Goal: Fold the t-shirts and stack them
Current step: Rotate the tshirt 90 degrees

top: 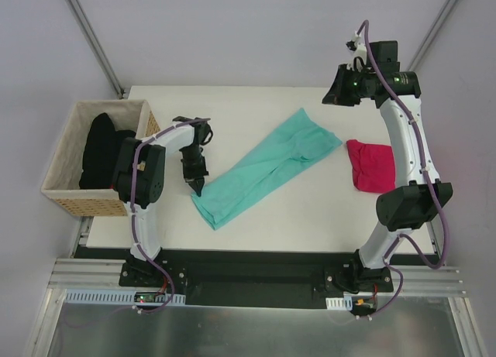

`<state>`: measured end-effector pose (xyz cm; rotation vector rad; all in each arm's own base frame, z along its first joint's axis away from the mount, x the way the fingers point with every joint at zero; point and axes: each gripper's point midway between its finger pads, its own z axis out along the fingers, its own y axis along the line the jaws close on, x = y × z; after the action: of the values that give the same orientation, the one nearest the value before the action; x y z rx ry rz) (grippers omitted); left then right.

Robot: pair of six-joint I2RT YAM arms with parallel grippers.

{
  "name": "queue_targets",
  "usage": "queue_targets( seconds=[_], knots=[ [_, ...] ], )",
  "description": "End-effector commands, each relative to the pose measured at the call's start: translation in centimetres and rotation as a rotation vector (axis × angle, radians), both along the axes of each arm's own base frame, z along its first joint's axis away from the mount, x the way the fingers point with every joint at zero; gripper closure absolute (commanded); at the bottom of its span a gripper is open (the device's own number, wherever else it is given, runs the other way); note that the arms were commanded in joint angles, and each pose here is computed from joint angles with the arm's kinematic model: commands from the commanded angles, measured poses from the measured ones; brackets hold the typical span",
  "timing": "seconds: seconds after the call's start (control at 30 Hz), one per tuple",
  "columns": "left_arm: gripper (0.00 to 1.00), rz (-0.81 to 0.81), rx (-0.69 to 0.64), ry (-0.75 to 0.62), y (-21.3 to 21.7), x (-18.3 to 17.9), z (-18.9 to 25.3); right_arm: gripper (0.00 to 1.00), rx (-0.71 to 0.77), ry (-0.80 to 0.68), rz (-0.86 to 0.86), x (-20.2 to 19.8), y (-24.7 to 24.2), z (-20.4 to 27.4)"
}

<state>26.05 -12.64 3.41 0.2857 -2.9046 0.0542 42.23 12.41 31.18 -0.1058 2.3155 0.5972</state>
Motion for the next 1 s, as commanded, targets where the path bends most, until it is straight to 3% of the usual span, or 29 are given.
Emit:
queue_targets(
  seconds=[0.0, 0.43, 0.6, 0.97],
  knots=[
    [1.00, 0.007, 0.029, -0.011, 0.7, 0.3, 0.6, 0.93, -0.014, -0.087, -0.011, -0.9, -0.7, 3.3],
    [1.00, 0.034, -0.102, -0.309, -1.4, 4.7, 8.7, 0.93, 0.015, -0.081, -0.014, -0.2, -0.2, 3.1],
    [0.94, 0.027, -0.116, -0.408, -1.3, 5.6, 11.7, 0.93, 0.029, -0.035, -0.019, 0.1, 0.1, 0.9],
    [0.98, 0.014, -0.047, -0.304, 0.1, 6.0, 7.8, 0.98, 0.004, 0.011, -0.045, -0.8, -0.5, -1.9]
  ],
)
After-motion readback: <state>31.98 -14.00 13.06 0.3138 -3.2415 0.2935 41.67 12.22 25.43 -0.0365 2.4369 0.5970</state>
